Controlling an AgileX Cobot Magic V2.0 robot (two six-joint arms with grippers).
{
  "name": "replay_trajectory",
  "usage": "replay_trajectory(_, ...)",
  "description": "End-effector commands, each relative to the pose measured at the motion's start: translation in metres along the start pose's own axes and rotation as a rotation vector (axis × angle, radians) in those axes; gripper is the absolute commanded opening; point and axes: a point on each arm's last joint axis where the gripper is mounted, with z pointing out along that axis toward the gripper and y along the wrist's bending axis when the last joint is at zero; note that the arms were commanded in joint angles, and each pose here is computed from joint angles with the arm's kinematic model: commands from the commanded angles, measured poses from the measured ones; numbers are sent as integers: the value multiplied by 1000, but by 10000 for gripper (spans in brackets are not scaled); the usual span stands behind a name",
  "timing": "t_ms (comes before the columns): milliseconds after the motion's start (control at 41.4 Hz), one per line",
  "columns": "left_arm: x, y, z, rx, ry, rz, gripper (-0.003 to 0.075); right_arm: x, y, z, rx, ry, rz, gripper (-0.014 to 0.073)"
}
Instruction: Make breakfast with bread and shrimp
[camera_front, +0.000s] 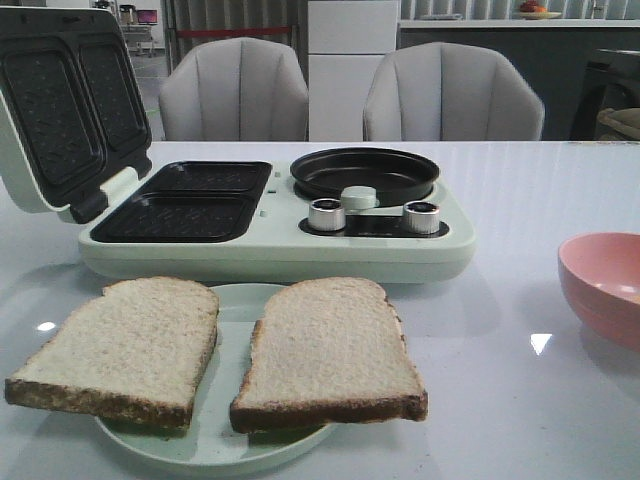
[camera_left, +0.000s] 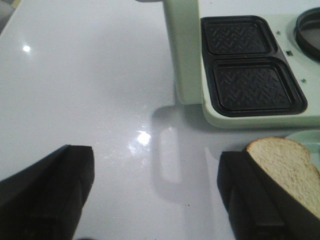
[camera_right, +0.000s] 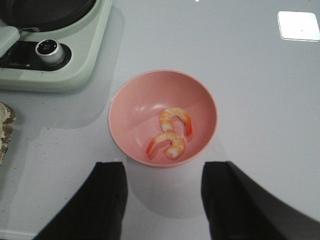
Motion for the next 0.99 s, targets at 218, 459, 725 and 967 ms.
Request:
replay_trajectory(218, -4, -50, 24, 250, 11, 419, 528, -15, 0, -4, 6, -99, -8, 465)
replay_trajectory(459, 39, -101, 46, 411, 133, 833, 527, -15, 0, -4, 6, -98, -8, 465)
replay_trajectory(725, 66, -128, 71, 275, 217, 1058, 527, -15, 0, -4, 6, -98, -8, 465)
replay_trajectory(967, 85, -140, 97, 208, 286, 1152, 527, -15, 0, -4, 6, -98, -8, 465)
